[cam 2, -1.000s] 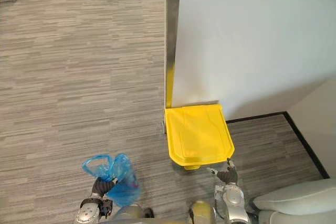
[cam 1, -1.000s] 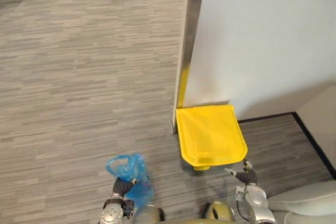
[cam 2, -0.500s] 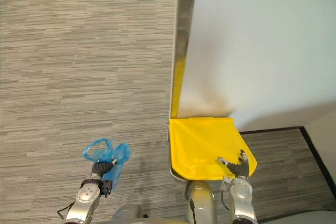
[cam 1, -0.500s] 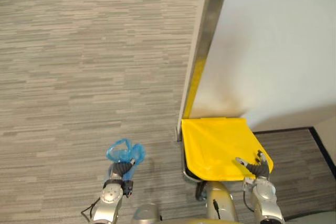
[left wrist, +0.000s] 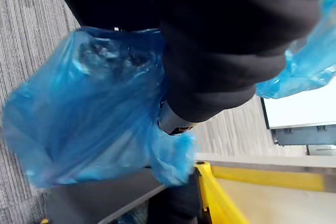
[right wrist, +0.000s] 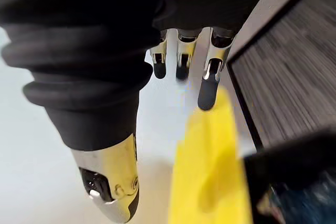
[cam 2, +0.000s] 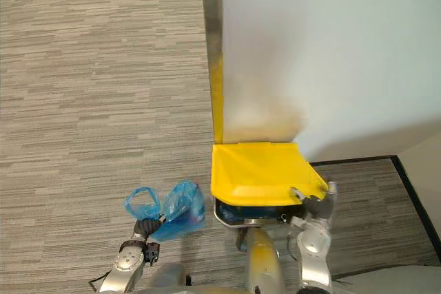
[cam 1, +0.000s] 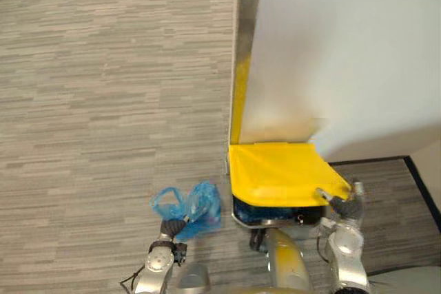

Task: Gather rubbish on tea table into small bin, then transfer packed bag to large trash can.

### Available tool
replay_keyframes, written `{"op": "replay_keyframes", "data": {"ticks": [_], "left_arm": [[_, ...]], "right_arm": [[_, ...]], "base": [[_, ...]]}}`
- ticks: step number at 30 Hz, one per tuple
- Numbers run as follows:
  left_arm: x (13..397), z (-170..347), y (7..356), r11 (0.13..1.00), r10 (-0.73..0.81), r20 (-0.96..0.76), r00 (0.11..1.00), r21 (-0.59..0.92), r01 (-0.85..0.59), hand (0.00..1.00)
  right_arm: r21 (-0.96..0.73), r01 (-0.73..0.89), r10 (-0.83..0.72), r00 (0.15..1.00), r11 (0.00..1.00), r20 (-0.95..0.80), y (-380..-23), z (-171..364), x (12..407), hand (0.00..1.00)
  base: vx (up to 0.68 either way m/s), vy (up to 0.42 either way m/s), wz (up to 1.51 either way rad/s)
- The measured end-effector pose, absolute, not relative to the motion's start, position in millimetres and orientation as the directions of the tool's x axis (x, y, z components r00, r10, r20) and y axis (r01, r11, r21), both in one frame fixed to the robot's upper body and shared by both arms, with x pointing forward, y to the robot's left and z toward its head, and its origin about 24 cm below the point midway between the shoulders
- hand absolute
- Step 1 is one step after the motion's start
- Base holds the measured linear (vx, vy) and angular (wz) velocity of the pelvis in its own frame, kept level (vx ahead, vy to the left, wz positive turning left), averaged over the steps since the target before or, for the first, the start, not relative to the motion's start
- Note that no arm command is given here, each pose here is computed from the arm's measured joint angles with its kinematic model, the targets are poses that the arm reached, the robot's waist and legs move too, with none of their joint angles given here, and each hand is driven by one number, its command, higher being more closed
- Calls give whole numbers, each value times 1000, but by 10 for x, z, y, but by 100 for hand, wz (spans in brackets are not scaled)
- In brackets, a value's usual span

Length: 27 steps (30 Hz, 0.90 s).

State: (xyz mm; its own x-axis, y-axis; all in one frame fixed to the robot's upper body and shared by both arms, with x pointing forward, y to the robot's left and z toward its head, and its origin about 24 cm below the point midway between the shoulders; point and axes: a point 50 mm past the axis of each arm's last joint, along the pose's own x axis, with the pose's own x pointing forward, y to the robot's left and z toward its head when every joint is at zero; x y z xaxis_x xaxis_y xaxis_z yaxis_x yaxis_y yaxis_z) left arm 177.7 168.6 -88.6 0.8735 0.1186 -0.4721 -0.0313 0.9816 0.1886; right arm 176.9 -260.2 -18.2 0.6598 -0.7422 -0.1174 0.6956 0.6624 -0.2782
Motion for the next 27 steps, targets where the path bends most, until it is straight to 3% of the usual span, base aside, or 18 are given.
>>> {"op": "replay_keyframes", "data": {"ticks": [4, 9, 11, 14, 16, 19, 25, 27], "left_arm": [[1786, -871, 1642, 983, 106, -466, 879, 180, -23, 100], [1729, -863, 1690, 982, 116, -465, 878, 184, -32, 100], [1697, -877, 1713, 982, 120, -473, 873, 188, -33, 100], [1719, -865, 1767, 978, 121, -468, 876, 208, -24, 100], [1790, -854, 1768, 978, 113, -461, 880, 209, -16, 100], [1938, -776, 1698, 981, 77, -424, 902, 194, 7, 100], [2146, -605, 1642, 990, 61, -333, 941, 139, -15, 100], [2159, -587, 1603, 990, 41, -324, 945, 138, 5, 100]], "right_arm": [[-341, 765, -836, 519, 547, -178, -2825, -314, 1419, 0], [-310, 712, -749, 449, 630, -487, -2621, -888, 1157, 0], [-251, 653, -653, 494, 715, -574, -2459, -1019, 1200, 0], [-168, 507, -496, 629, 846, -599, -2180, -1042, 1544, 0], [-152, 337, -364, 755, 929, -545, -1963, -909, 1991, 0], [-159, 234, -277, 889, 959, -365, -1831, -446, 2669, 0], [-223, 269, -286, 957, 937, -46, -2021, 610, 3546, 0], [-228, 284, -291, 957, 931, 5, -2076, 798, 3631, 0]], "base": [[-30, -97, 4], [-62, -101, 18], [-13, -161, 20], [-11, -184, 20], [-26, -182, 27], [-124, -147, 20], [-78, -103, 30], [-77, 9, 19]]}}
